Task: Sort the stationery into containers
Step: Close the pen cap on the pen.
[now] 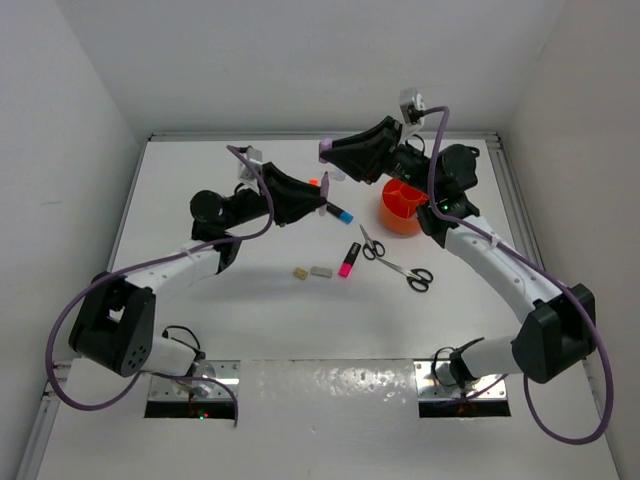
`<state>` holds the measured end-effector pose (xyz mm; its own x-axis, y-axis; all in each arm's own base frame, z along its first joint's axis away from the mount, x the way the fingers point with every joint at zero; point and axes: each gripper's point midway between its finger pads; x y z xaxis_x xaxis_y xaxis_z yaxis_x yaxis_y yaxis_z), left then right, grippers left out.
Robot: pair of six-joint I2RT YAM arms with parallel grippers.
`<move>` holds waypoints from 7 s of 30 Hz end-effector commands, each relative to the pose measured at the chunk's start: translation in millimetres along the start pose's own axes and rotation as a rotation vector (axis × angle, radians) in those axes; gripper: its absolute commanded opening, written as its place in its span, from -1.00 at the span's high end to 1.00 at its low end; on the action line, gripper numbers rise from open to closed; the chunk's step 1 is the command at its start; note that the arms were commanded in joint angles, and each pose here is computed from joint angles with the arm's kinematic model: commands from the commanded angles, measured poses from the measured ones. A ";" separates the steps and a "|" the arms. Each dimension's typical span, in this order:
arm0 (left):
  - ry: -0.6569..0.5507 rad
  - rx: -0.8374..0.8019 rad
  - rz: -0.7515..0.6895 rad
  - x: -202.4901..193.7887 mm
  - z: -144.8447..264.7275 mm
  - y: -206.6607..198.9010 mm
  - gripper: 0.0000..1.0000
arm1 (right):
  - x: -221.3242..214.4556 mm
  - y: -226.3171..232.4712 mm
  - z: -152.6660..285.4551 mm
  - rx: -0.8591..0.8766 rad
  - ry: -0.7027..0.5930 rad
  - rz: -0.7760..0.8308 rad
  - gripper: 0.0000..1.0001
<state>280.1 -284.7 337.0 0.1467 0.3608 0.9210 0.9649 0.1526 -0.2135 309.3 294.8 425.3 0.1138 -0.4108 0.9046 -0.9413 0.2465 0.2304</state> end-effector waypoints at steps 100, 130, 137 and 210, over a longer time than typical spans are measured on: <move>0.030 0.001 -0.212 -6.0 39.3 -21.7 1.00 | -64.4 13.8 -12.1 0.120 0.424 0.085 -0.54; -0.210 -0.037 -0.263 71.7 28.6 -42.8 1.00 | -175.2 4.7 28.7 0.027 0.473 -0.148 1.00; -0.233 -0.021 -0.261 80.8 31.9 -37.9 1.00 | -228.2 8.3 43.9 -0.021 0.527 -0.209 1.00; -0.088 -0.002 -0.239 32.0 49.4 -33.5 1.00 | -134.1 6.7 -26.1 0.045 0.346 -0.181 -0.09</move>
<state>264.6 -235.2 316.1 0.1081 0.3403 0.9341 0.9497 0.2424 -0.1982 298.2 373.3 319.0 0.2823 -0.1717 0.9438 -0.9314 0.1866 0.3125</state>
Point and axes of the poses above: each gripper's point midway between its finger pads, its own z axis back along the fingers, its own y axis along the line the jaws close on, x = y × z, and after that the axes turned 1 degree about -z, right-handed
